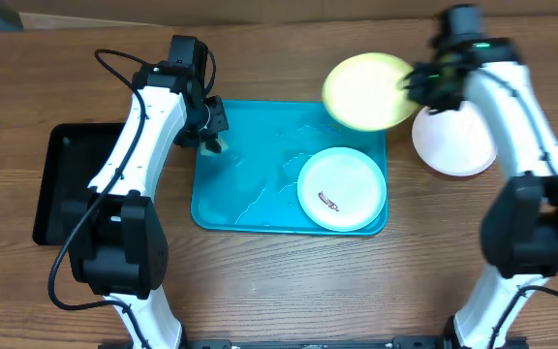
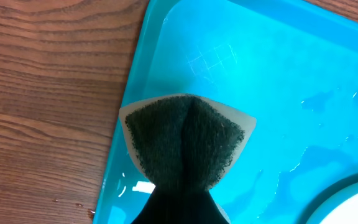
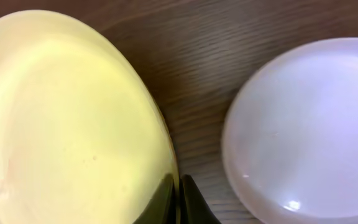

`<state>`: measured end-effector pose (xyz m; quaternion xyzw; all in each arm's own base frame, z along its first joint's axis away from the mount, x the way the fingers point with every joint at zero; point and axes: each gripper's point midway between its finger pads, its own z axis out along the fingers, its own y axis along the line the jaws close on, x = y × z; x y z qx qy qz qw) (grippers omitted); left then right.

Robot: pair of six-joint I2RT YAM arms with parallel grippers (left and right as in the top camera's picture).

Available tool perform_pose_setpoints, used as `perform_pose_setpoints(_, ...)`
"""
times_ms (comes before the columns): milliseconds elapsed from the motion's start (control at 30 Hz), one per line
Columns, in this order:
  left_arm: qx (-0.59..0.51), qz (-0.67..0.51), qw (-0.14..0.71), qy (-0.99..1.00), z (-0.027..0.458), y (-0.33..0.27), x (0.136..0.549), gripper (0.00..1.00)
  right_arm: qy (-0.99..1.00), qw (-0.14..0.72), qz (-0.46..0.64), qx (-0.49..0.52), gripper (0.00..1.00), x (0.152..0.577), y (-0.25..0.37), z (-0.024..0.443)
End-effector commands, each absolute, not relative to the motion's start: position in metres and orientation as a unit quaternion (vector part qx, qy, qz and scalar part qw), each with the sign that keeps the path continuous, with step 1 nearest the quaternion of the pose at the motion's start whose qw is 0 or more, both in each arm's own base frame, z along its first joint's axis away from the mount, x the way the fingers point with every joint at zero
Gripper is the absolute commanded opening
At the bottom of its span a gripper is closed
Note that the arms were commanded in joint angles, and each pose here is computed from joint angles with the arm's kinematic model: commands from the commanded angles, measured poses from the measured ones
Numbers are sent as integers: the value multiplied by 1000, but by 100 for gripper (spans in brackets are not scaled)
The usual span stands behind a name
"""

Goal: Clean dirty plates on tray and stack at the side
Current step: 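Lift the yellow plate with the right gripper and set it on the white plate, then release the yellow plate and reach the right gripper to the pale blue plate rim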

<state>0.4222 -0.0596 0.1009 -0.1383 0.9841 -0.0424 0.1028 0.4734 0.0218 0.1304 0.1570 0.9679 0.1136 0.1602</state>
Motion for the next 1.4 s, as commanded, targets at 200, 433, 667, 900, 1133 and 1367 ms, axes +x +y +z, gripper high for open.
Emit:
perform_pose_setpoints(200,-128,-52,111,984,108,-64,422,4,932,161,147,289,4,441,-103,135)
perform_pose_setpoints(433,-125,-59,113,984,109,-68,423,4,925,124,120,337,4,409,-135,90)
perform_pose_setpoints(667,-123,-60,118,984,109,-69,425,4,928,109,122,333,80,404,-127,78)
perform_pose_setpoints(900,-123,-60,118,983,110,-69,426,4,935,67,184,296,80,397,-80,81)
perform_pose_setpoints(1133,-123,-61,122,983,110,-69,427,4,958,8,212,191,67,385,5,83)
perform_pose_setpoints(1367,-123,-60,119,983,110,-69,426,4,994,2,76,83,68,376,47,69)
